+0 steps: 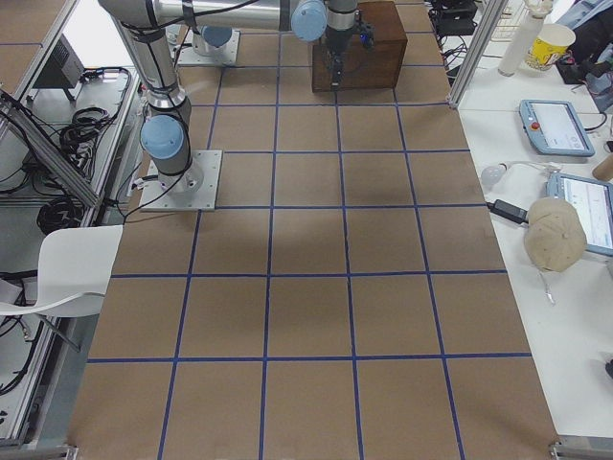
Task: Open drawer and put corn inside
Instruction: 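Pull the drawer open away from the cabinet with the left gripper, then release the handle and move the left gripper over the yellow corn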
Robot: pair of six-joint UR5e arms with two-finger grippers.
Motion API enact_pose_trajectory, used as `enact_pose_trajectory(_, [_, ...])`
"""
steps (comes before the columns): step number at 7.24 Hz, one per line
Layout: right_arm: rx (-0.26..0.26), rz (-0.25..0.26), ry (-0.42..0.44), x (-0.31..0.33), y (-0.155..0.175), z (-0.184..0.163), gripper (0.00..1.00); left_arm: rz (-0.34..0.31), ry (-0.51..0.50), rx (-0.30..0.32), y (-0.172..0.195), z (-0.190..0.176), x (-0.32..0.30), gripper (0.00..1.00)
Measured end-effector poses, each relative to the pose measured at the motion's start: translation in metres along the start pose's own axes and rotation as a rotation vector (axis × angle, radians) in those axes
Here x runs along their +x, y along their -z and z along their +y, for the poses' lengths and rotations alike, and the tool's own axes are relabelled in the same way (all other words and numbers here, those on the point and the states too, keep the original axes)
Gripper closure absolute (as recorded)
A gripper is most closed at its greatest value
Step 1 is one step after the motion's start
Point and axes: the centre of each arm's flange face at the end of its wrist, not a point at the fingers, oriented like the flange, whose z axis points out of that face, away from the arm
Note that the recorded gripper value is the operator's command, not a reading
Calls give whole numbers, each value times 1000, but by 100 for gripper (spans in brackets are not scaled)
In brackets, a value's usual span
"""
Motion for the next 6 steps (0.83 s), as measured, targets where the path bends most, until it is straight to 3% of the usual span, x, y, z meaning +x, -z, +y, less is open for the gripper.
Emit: enact_pose_trajectory(6, [0,0,0,0,0,0,0,-26,-22,-3,19,8,-34,0])
